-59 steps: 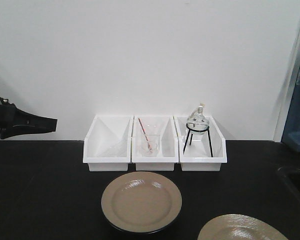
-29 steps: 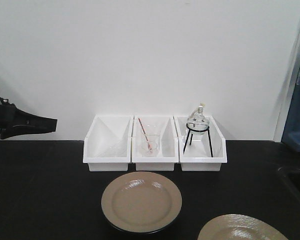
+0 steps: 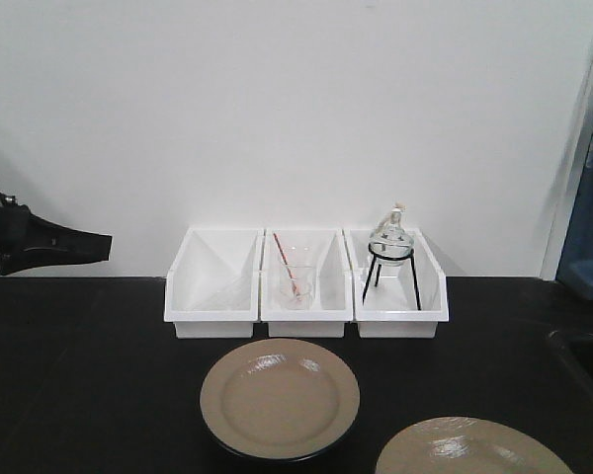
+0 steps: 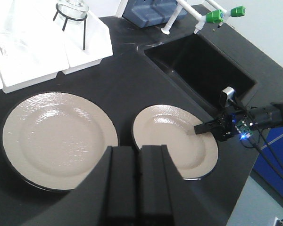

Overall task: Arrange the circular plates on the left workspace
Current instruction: 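Lift the other tan plate with the right gripper and move it over the centered plate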

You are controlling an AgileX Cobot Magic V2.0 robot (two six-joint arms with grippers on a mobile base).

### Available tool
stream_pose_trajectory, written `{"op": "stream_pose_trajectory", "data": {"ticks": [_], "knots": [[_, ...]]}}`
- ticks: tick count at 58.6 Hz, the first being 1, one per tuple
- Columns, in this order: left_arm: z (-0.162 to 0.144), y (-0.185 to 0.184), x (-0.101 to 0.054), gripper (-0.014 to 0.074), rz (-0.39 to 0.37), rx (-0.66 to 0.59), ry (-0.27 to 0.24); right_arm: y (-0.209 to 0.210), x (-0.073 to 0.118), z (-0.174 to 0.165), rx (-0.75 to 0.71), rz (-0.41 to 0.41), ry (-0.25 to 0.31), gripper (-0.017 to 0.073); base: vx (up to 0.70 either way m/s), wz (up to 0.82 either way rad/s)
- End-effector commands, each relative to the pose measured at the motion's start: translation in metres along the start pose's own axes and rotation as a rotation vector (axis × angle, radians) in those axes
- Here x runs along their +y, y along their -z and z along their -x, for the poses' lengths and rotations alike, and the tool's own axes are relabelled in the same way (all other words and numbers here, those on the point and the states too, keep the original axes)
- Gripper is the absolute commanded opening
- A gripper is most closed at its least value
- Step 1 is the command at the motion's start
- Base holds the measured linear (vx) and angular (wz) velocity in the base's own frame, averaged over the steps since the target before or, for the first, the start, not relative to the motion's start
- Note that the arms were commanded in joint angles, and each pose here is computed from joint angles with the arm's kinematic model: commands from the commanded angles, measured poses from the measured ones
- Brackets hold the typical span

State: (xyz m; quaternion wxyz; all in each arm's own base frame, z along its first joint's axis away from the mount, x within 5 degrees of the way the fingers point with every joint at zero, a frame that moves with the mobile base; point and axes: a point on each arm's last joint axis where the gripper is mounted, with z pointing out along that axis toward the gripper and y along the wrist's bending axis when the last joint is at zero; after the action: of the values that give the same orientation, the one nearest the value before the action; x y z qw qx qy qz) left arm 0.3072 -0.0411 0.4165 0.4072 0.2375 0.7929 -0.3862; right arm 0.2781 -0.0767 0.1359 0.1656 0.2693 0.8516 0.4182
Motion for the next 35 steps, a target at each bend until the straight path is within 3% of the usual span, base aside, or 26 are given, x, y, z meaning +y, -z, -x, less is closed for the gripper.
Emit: {"op": "stream_pose_trajectory", "data": {"ticks": [1, 14, 27, 35], "knots": [[0.014, 0.012, -0.023, -0.0001, -0.052, -0.079, -0.029, 0.018, 0.02, 0.006, -0.07, 0.068, 0.046, -0.0008, 0.0, 0.0], [0.014, 0.012, -0.023, -0.0001, -0.052, -0.079, -0.03, 0.046, 0.057, 0.01, -0.25, 0.185, 0.065, -0.0004, 0.0, 0.0], [0.014, 0.012, -0.023, -0.0001, -0.052, -0.079, -0.03, 0.062, 0.091, 0.012, -0.372, 0.413, 0.018, -0.0003, 0.0, 0.0], [0.014, 0.012, -0.023, -0.0001, -0.051, -0.08, -0.029, 0.043, 0.109, 0.007, -0.331, 0.427, 0.038, -0.0003, 0.0, 0.0]]}}
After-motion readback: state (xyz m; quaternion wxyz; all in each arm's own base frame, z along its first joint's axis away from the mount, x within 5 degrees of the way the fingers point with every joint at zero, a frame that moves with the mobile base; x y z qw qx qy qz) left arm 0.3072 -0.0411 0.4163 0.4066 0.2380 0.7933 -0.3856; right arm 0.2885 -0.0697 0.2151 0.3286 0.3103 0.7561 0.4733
